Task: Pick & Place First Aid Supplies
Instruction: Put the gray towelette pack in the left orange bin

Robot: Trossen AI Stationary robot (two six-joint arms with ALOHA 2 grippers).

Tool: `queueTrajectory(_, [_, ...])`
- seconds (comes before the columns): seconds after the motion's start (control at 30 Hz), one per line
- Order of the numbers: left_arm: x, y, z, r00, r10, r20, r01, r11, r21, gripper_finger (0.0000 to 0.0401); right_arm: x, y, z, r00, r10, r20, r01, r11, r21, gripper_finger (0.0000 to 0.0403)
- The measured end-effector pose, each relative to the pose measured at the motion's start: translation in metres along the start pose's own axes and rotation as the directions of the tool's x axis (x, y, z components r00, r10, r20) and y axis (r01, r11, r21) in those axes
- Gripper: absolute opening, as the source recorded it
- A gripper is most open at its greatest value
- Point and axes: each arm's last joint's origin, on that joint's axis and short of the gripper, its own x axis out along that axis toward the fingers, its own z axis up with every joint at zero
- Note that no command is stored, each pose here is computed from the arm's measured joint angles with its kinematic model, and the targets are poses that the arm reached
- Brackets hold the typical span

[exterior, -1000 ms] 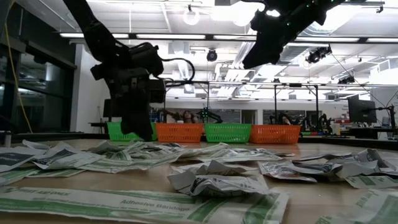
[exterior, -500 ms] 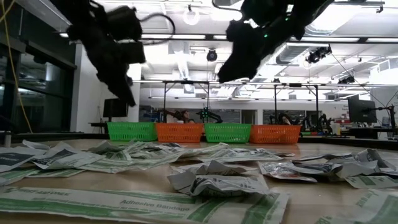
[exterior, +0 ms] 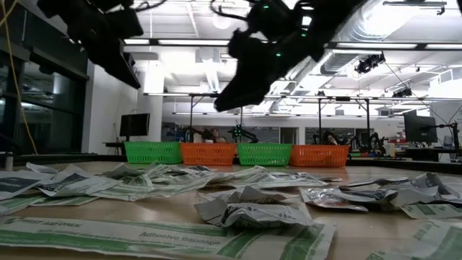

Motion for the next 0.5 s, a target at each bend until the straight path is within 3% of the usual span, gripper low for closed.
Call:
queueTrajectory(0.13, [0.002, -0.009, -0.015, 1.000, -0.022, 0.011, 0.022, 1.000, -0.012, 0.0107, 0.020, 0.004, 0.004, 0.995, 0.013, -0.097, -0.013, 1.000, 0.004, 0.0165])
queueTrajectory(0.5, [0.012, -0.029, -0.052, 0.991, -0.073, 0.110, 0.082, 0.994, -0.078, 0.0108, 0.056, 0.016, -0.006, 0.978, 0.050, -0.202, -0.049, 0.999, 0.011, 0.0165])
